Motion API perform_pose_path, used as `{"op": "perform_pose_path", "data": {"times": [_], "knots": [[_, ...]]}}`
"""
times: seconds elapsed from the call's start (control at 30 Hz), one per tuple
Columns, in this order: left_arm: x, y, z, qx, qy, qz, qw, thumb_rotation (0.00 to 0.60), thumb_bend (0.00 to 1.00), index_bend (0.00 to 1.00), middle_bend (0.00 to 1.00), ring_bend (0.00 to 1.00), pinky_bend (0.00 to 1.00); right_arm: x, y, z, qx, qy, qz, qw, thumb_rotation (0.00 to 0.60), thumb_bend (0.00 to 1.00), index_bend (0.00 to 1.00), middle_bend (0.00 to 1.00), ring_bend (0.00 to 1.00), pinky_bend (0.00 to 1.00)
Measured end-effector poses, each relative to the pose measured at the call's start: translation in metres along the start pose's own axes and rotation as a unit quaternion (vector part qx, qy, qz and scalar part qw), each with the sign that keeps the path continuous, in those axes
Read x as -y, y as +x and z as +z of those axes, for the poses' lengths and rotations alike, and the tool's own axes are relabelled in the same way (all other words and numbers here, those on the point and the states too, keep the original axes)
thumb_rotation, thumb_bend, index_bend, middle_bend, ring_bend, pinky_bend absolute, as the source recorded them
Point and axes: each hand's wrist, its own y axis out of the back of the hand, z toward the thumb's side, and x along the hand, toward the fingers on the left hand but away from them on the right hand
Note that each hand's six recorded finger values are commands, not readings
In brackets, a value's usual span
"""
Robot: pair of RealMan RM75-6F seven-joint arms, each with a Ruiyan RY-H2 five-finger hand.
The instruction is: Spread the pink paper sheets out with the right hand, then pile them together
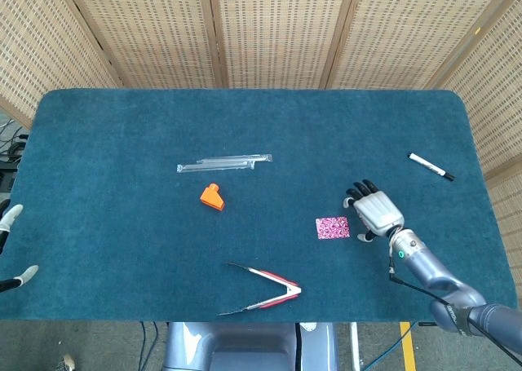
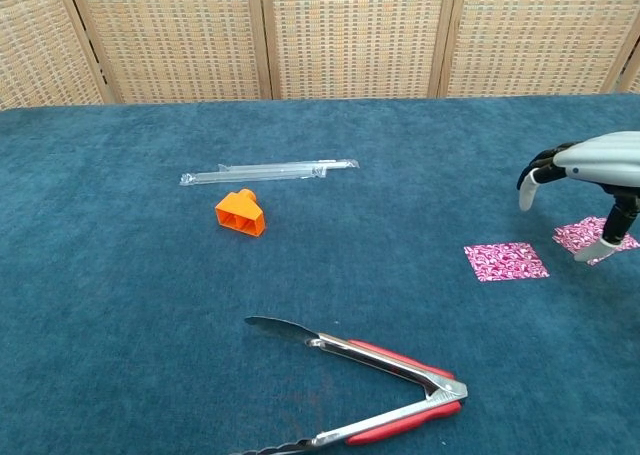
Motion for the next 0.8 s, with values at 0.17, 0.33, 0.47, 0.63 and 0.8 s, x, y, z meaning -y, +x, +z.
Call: {"op": "perform_pose_path", "data": {"times": [0.17,0.33,0.47,0.63,0.8], "knots": [[0.0,0.0,-0.002,0.002,-0.002,-0.001,1.0,0.6,0.02,0.0,0.0,0.0,0.0,0.004,-0.006,0.019,-0.003,-0.008,-0.002,1.0,0.6,0.2,0.27,0.15,0.0,0.0],[0.002,-0.001,-0.005,-0.001,-0.004,-0.002,1.0,0.6,0.02,0.0,0.0,0.0,0.0,0.008,-0.014,0.031,-0.003,-0.016,-0.008,0.9998,0.6,0.2,0.27,0.15,0.0,0.0],[0.003,-0.001,-0.007,-0.002,-0.005,-0.004,1.0,0.6,0.02,0.0,0.0,0.0,0.0,0.01,-0.02,0.035,-0.002,-0.012,-0.011,0.9999,0.6,0.2,0.27,0.15,0.0,0.0],[0.003,-0.001,-0.007,-0.002,-0.005,-0.003,1.0,0.6,0.02,0.0,0.0,0.0,0.0,0.012,-0.024,0.037,-0.001,-0.008,-0.013,0.9999,0.6,0.2,0.27,0.15,0.0,0.0],[0.003,0.0,-0.007,-0.002,-0.004,-0.004,1.0,0.6,0.02,0.0,0.0,0.0,0.0,0.016,-0.025,0.038,-0.002,-0.004,-0.013,0.9999,0.6,0.2,0.27,0.15,0.0,0.0]]}}
